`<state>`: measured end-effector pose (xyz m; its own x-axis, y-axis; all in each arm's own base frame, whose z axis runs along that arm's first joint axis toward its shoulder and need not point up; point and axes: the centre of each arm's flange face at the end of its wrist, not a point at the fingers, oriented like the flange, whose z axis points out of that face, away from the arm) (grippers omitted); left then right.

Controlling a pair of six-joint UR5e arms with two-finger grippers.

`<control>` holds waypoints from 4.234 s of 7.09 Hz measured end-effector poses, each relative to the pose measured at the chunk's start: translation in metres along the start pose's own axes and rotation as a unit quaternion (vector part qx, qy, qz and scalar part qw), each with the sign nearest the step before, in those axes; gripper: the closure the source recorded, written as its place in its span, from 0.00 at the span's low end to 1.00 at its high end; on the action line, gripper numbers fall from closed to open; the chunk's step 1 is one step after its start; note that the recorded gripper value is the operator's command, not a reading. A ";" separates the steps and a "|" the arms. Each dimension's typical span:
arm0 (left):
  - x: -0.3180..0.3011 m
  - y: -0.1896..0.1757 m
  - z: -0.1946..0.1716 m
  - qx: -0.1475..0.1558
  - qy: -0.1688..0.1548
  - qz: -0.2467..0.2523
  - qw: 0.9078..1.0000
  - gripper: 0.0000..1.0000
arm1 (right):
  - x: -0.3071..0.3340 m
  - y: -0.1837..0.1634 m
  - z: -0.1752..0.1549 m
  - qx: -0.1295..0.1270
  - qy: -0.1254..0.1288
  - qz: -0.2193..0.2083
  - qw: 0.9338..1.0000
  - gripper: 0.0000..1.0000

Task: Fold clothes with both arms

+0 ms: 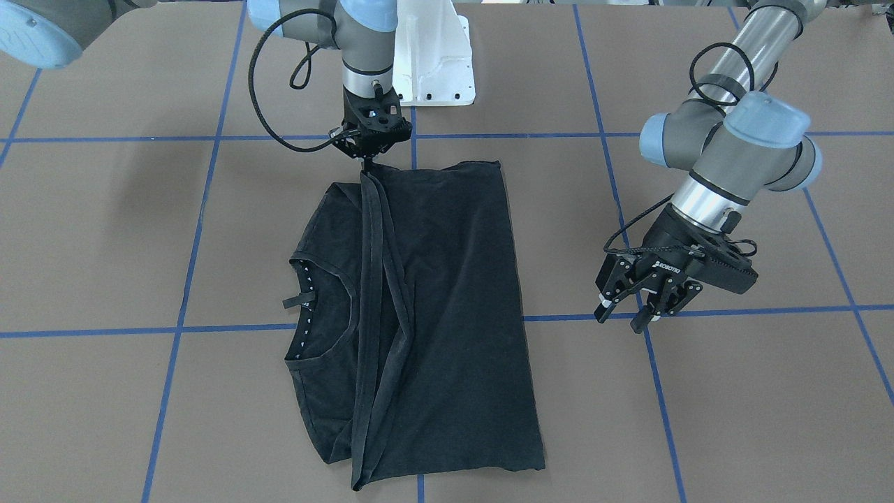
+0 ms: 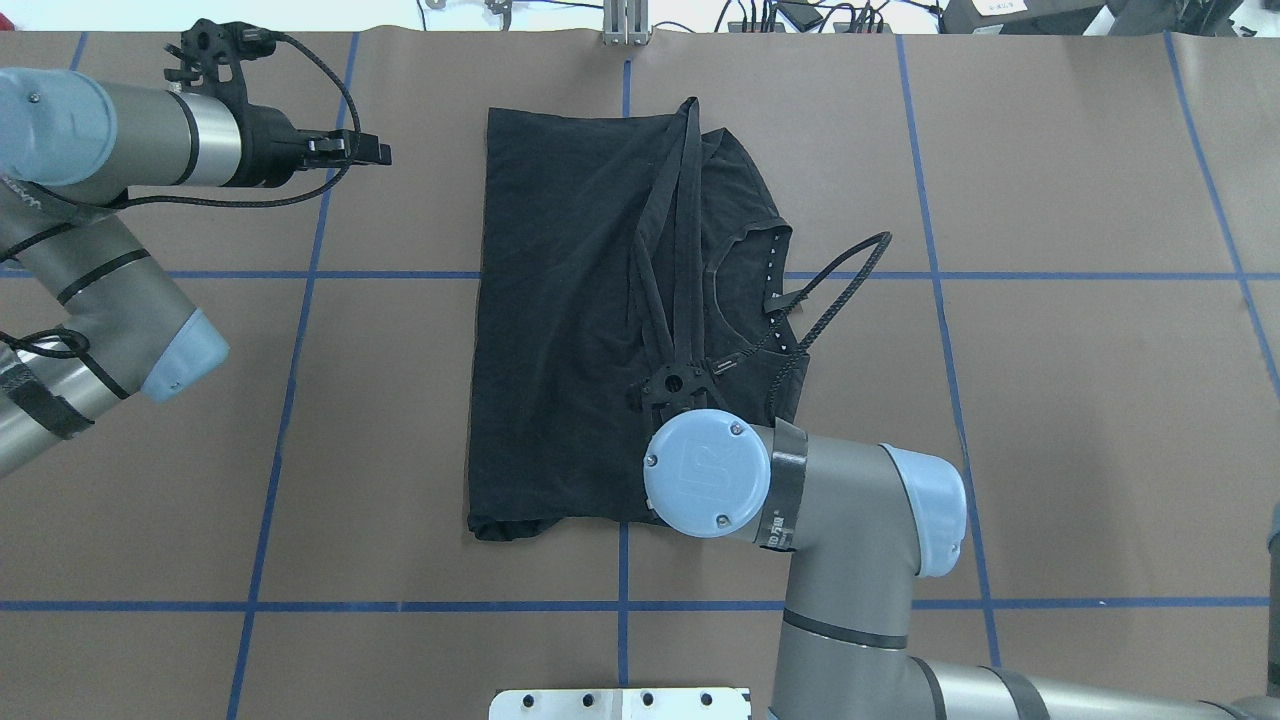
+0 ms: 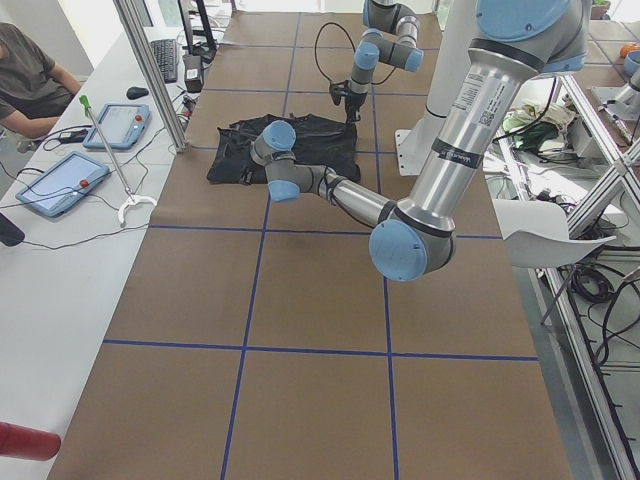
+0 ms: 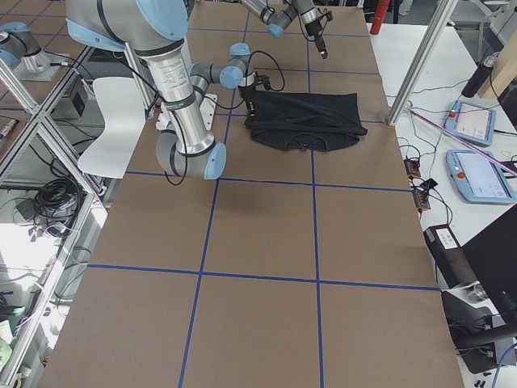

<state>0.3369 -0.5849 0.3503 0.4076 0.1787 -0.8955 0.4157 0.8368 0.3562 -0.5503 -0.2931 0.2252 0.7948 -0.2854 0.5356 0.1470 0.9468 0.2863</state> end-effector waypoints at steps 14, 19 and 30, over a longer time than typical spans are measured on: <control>0.000 0.002 0.001 0.000 0.000 -0.017 1.000 0.32 | 0.048 0.012 0.020 0.050 -0.076 0.487 0.869 0.06; 0.000 0.002 0.001 -0.001 0.000 -0.018 1.000 0.32 | 0.048 0.026 0.054 0.050 -0.054 0.495 0.866 0.14; 0.001 0.002 0.000 0.000 0.004 -0.017 1.000 0.32 | 0.051 0.032 0.061 0.045 -0.047 0.492 0.868 1.00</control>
<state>0.3382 -0.5833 0.3507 0.3863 0.1556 -0.9091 0.4294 0.8420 0.3265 -0.5414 -0.2867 0.3099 0.4580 0.6400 0.6170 -0.6254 0.7252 -0.2880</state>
